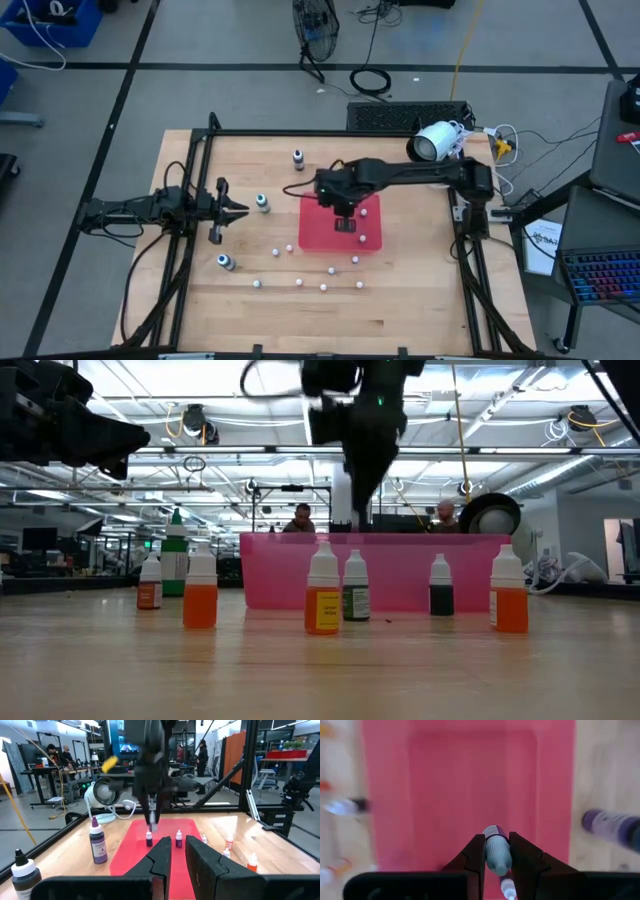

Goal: Pick & Place food coloring
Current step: Put the small purple food coloring bottle into the red bin

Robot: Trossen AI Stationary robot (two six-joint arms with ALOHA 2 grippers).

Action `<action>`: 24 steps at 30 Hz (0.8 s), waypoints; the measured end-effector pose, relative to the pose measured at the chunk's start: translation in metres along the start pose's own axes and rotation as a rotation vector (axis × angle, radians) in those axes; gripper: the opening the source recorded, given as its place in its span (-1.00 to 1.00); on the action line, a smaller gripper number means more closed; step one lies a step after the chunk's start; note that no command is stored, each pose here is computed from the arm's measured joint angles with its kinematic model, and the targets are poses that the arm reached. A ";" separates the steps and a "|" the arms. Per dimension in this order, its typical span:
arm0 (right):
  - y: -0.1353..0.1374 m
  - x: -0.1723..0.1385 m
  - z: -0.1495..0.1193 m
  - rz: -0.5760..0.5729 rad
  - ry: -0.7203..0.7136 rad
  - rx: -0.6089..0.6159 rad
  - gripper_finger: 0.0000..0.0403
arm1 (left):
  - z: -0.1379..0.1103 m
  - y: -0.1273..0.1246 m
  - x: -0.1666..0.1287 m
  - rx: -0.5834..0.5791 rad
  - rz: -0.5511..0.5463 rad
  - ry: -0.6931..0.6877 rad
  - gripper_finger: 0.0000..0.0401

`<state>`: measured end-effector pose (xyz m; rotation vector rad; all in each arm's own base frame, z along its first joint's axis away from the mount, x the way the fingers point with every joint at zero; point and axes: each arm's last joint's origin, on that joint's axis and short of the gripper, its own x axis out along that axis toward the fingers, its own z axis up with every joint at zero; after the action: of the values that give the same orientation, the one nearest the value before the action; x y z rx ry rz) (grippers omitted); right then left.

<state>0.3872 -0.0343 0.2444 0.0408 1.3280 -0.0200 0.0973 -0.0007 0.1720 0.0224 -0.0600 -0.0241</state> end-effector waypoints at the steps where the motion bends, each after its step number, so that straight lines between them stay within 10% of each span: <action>1: -0.002 0.007 -0.002 -0.001 0.022 0.003 -0.75 | 0.000 0.000 0.000 0.000 0.000 0.000 -0.70; 24: -0.017 0.076 -0.038 -0.006 0.060 0.045 -0.57 | 0.000 0.000 0.000 0.000 0.000 0.000 -0.70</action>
<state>0.3680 -0.0487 0.1614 0.0766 1.3879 -0.0540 0.0973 -0.0007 0.1719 0.0227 -0.0596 -0.0240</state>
